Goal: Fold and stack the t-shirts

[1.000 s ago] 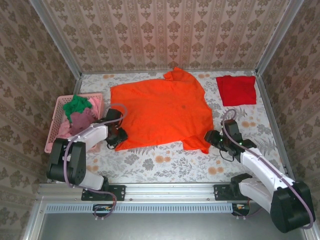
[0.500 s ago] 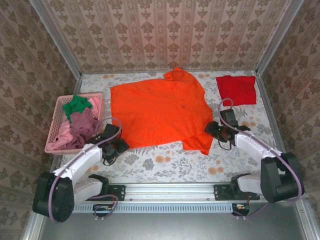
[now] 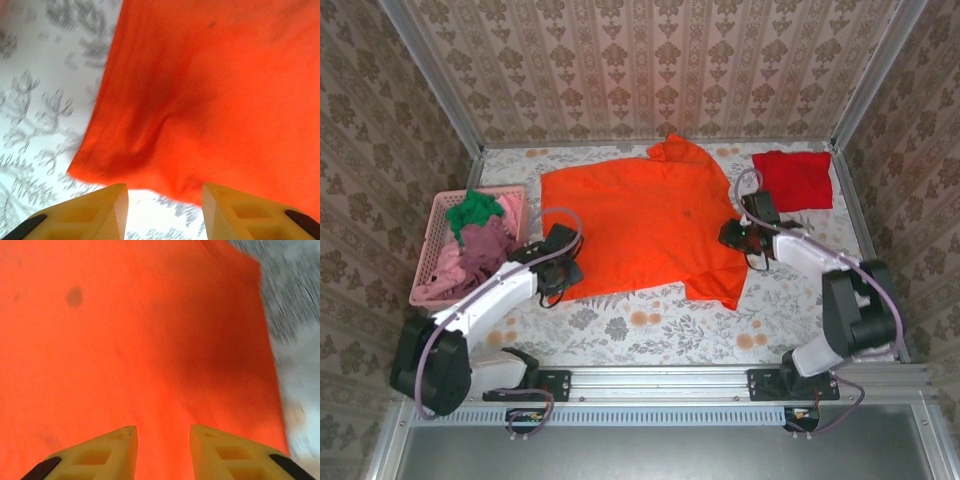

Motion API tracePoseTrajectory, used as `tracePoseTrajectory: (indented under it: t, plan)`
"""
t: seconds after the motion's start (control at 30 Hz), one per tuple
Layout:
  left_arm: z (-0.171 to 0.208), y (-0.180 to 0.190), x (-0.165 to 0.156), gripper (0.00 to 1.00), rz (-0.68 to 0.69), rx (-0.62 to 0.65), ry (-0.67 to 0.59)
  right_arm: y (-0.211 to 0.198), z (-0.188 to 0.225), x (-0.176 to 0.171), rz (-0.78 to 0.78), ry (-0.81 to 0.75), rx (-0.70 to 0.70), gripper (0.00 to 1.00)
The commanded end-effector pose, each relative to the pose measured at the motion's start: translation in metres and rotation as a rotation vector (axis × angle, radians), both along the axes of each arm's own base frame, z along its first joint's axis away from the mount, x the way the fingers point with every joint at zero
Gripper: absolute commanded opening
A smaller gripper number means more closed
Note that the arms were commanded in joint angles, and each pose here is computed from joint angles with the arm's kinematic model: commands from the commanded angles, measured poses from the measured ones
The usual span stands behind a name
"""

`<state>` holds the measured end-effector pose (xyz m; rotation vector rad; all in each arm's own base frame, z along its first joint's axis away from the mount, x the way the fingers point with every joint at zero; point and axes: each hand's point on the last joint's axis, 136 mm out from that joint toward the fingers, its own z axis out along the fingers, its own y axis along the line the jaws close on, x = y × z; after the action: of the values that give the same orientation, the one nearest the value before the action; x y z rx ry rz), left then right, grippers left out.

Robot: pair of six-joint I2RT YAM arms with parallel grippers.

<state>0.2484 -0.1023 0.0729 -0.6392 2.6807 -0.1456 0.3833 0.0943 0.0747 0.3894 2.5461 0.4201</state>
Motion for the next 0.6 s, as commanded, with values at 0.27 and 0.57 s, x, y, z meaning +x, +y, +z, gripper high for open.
tracePoseTrajectory:
  t: [0.27,0.57]
  plan:
    - [-0.038,-0.035,0.053,0.43,-0.070,-0.048,0.038,0.006,-0.056,0.077,-0.061,0.101,0.036,0.27]
    - [-0.058,-0.029,0.024,0.44,-0.090,-0.067,0.126,-0.028,-0.058,0.009,-0.177,0.174,0.039,0.26]
